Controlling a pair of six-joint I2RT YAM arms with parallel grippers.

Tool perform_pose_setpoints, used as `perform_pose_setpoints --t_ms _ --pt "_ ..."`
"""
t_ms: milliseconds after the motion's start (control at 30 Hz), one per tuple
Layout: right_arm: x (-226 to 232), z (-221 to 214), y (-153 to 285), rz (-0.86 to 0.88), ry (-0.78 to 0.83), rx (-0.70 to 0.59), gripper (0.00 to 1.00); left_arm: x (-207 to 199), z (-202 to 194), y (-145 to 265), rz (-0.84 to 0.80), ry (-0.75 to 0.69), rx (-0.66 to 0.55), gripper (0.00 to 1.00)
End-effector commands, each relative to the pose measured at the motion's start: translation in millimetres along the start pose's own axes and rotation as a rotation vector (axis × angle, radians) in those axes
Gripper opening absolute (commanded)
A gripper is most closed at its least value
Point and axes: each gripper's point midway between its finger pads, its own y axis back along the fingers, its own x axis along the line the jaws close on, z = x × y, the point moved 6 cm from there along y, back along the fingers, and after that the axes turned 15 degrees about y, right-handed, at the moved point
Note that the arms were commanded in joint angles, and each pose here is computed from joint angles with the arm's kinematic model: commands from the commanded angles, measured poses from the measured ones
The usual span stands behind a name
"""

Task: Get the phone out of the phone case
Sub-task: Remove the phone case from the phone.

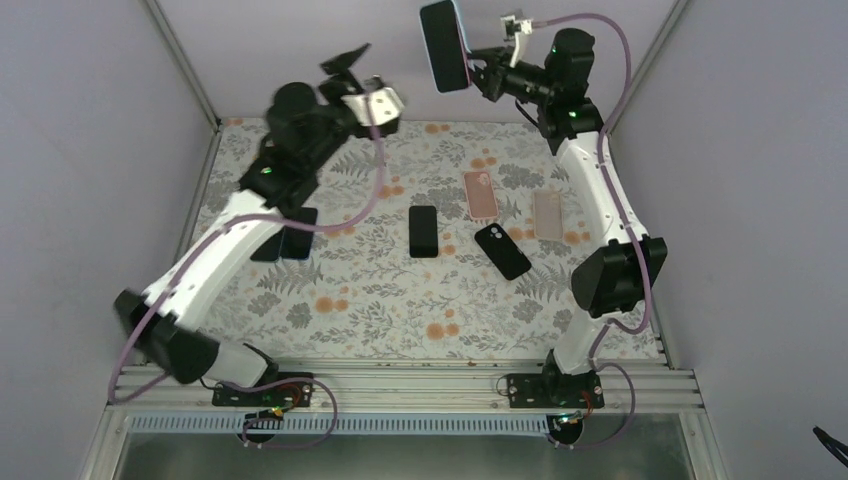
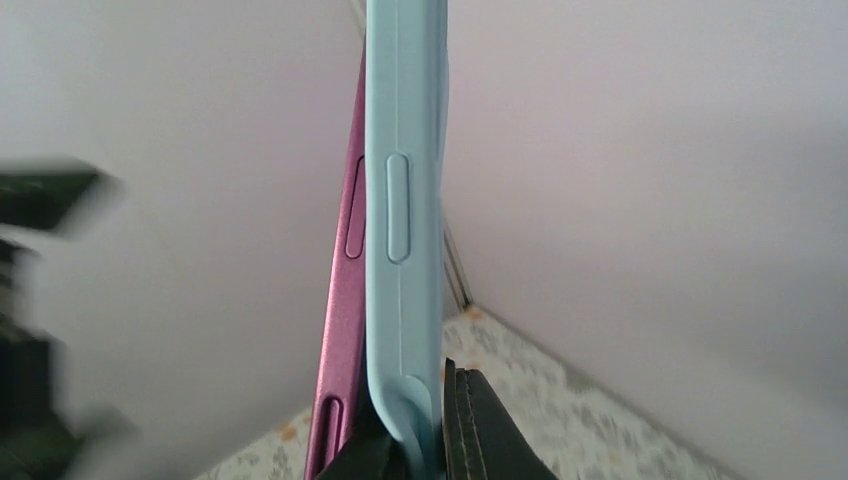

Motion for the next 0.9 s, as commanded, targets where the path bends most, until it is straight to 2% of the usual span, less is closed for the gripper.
perform_pose_setpoints --t_ms 0,267,600,867 --pt "30 66 5 -0.039 0.155 -0.149 0.03 -23 9 -39 0.060 0.004 -0.054 1.00" --pt "32 56 1 -0.014 0.158 -0.118 0.03 -42 18 -72 0.133 0.093 -0.103 1.00" --pt "30 44 -5 0.019 0.144 -0.098 0.03 -63 28 -98 0.057 0.137 -0.109 1.00" --pt "33 53 -4 0.019 0.156 -0.113 0.03 -78 22 -108 -0.005 0.124 -0.084 1.00"
